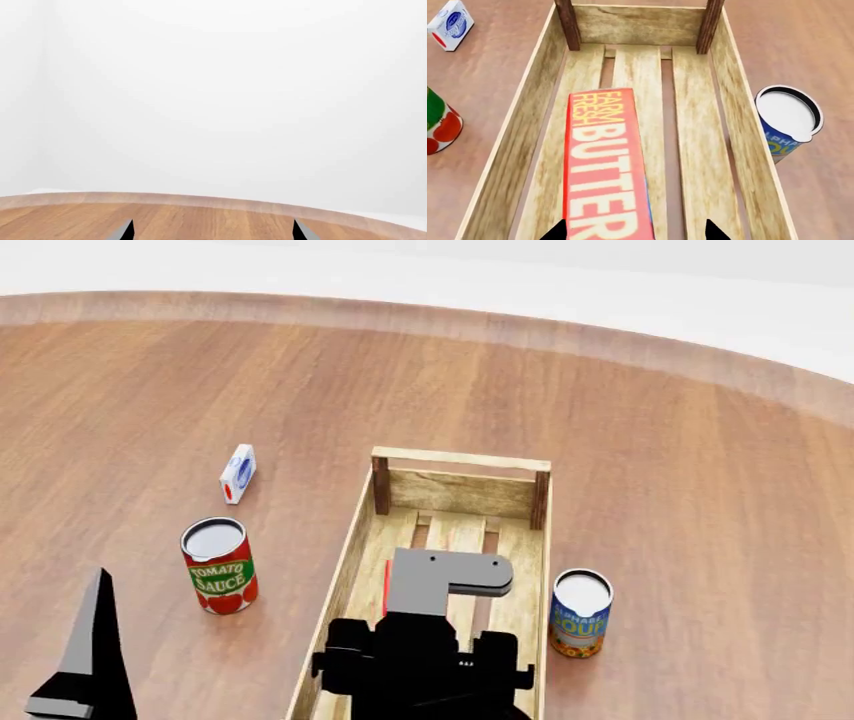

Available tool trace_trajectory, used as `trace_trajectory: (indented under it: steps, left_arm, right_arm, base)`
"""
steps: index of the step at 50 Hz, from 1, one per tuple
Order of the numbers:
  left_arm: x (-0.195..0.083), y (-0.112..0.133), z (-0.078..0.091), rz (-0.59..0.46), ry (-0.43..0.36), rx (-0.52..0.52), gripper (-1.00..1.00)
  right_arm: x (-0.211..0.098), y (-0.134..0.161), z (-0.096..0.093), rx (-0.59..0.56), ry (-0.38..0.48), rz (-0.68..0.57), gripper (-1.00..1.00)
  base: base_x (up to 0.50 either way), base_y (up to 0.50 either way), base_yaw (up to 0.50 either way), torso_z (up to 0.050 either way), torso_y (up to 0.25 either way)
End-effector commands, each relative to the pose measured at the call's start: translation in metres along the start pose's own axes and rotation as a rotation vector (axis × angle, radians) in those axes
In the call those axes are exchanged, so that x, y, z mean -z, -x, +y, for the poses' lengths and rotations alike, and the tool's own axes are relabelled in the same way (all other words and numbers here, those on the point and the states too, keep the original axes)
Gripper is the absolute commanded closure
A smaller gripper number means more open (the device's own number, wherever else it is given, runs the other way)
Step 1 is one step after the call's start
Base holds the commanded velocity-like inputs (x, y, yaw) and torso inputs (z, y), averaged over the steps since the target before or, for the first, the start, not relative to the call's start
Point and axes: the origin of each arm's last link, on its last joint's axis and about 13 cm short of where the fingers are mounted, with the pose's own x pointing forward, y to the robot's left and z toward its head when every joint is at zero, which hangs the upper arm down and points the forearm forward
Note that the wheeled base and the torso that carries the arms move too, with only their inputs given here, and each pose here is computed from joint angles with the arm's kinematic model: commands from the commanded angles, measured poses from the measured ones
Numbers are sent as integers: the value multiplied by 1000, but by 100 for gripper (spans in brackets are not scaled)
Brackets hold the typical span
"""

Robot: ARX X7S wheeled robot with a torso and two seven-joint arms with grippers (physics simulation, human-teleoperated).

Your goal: Pick up the butter and put it in the tray.

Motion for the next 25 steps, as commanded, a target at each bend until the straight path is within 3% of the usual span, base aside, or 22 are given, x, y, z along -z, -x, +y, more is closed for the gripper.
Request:
trace_trajectory:
  steps: [1,15,22,25]
  left_arm:
    - [-1,1,0,-2,1,1,-100]
    - [-3,1,0,-4,1,2,-100]
    - [-3,1,0,-4,0,2,-100]
    - [-3,1,0,-5,0,2,-100]
  right_arm:
    - [-6,10,-2,6,-9,-29,-100]
    - [-24,46,-6,-24,-12,-124,-100]
    - [-23,64,-7,5,112,-225,-100]
    - [-22,69,-8,-35,105,-273,-100]
  base:
    - [0,0,0,0,0]
    - [0,0,0,0,0]
    - [0,0,0,0,0]
    - [0,0,0,0,0]
